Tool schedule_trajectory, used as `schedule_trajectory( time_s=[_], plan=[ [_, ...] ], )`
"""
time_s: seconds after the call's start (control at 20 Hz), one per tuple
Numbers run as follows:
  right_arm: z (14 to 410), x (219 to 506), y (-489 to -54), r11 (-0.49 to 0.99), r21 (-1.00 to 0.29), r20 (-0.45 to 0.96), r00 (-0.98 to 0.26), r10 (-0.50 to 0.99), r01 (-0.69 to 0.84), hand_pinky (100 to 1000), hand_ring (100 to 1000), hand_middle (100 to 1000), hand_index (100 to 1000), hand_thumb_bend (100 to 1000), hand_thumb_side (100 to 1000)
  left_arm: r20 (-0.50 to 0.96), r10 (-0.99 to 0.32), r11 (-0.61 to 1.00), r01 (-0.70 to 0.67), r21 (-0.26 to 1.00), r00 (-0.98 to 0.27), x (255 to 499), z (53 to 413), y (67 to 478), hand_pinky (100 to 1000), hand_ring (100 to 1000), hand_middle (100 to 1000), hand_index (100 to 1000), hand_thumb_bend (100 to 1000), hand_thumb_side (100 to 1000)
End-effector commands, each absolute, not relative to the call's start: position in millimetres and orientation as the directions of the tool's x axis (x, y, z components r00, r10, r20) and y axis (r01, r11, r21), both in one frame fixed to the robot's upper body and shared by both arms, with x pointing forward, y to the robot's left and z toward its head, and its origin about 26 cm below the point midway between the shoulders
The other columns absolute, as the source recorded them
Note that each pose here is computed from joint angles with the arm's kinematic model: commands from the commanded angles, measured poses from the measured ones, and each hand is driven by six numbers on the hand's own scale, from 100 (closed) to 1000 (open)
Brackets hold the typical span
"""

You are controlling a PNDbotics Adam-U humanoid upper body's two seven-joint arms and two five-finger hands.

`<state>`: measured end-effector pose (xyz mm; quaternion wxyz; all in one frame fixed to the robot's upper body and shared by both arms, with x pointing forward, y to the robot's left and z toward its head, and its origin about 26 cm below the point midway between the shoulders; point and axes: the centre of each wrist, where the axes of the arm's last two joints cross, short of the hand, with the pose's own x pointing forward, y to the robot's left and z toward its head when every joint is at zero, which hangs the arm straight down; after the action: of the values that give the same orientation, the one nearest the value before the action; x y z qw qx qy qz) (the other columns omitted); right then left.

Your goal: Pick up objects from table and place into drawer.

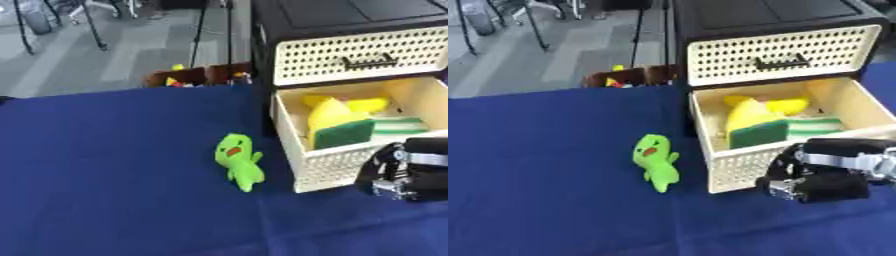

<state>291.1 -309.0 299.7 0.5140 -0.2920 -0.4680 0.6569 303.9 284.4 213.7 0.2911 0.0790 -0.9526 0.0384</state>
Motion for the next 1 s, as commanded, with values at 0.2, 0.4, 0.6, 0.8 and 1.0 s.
schedule_trajectory(
  time_s=[0.2, 0.4, 0.6, 0.8, 1.0],
  plan=[
    [308, 302, -315, -0.029, -0.930, 0.066, -0.244, 0.967, -0.367, 483, 737, 764, 842, 251, 1000, 0.543, -0.128, 0.985, -0.170, -0.027, -0.830, 301, 219, 286, 438, 610, 626, 798, 381, 888],
    [308, 310, -318, -0.018, -0.936, 0.071, -0.239, 0.968, -0.351, 486, 741, 768, 842, 264, 1000, 0.549, -0.124, 0.986, -0.167, -0.028, -0.826, 301, 217, 285, 442, 611, 625, 797, 378, 891],
    [308, 316, -319, -0.014, -0.941, 0.071, -0.237, 0.969, -0.338, 489, 745, 772, 842, 274, 1000, 0.551, -0.115, 0.988, -0.155, -0.026, -0.826, 301, 217, 284, 447, 613, 627, 798, 371, 896],
    [308, 323, -321, -0.009, -0.949, 0.066, -0.224, 0.972, -0.316, 493, 750, 777, 843, 286, 1000, 0.558, -0.106, 0.989, -0.146, -0.028, -0.823, 301, 215, 283, 450, 615, 629, 799, 360, 903],
    [309, 332, -324, 0.011, -0.958, 0.074, -0.210, 0.975, -0.286, 498, 756, 784, 845, 296, 1000, 0.563, -0.097, 0.990, -0.138, -0.030, -0.821, 301, 214, 283, 452, 616, 630, 799, 356, 906]
  ],
)
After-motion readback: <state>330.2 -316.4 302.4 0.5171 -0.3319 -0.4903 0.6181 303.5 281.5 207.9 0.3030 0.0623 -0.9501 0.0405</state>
